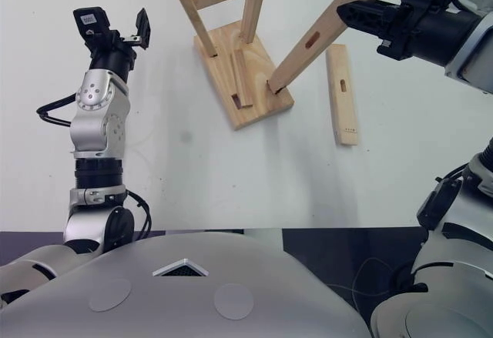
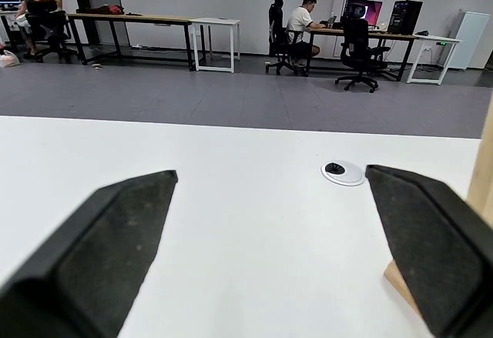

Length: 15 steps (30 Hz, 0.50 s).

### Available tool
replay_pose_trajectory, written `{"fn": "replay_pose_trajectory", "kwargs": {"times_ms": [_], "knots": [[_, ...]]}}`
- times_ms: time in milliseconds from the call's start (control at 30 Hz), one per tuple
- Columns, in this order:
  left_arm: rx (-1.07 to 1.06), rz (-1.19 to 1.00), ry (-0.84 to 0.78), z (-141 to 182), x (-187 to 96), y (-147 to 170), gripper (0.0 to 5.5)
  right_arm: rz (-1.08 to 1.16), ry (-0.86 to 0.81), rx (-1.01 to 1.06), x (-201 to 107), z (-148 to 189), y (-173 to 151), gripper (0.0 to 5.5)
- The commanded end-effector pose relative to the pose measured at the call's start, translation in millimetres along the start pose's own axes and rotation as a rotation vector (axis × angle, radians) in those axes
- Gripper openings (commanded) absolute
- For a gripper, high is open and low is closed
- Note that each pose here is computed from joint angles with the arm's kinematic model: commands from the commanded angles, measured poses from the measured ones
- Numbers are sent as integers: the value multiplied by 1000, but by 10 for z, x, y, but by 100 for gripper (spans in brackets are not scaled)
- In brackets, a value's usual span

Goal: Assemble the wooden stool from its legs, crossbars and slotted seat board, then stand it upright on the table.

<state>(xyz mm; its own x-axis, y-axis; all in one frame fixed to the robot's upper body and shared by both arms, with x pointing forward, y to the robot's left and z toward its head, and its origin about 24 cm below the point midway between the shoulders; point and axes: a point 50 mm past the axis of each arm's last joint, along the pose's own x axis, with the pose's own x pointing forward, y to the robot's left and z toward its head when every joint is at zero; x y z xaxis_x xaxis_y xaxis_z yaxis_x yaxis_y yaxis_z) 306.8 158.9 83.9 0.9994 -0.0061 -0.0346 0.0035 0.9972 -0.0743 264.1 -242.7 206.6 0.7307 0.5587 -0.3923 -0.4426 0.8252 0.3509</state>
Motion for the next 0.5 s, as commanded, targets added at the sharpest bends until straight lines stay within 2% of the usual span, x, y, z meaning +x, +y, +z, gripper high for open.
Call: {"fn": "replay_pose_trajectory", "kwargs": {"times_ms": [33, 200, 500], "knots": [[13, 2, 3, 40, 22, 5, 451, -4, -10, 11, 14, -45, 20, 104], [19, -9, 11, 38, 34, 5, 451, -53, 14, -3, 8, -158, -25, 104], [24, -4, 14, 40, 31, 31, 451, -83, 4, -46, -15, -111, -32, 104]]}}
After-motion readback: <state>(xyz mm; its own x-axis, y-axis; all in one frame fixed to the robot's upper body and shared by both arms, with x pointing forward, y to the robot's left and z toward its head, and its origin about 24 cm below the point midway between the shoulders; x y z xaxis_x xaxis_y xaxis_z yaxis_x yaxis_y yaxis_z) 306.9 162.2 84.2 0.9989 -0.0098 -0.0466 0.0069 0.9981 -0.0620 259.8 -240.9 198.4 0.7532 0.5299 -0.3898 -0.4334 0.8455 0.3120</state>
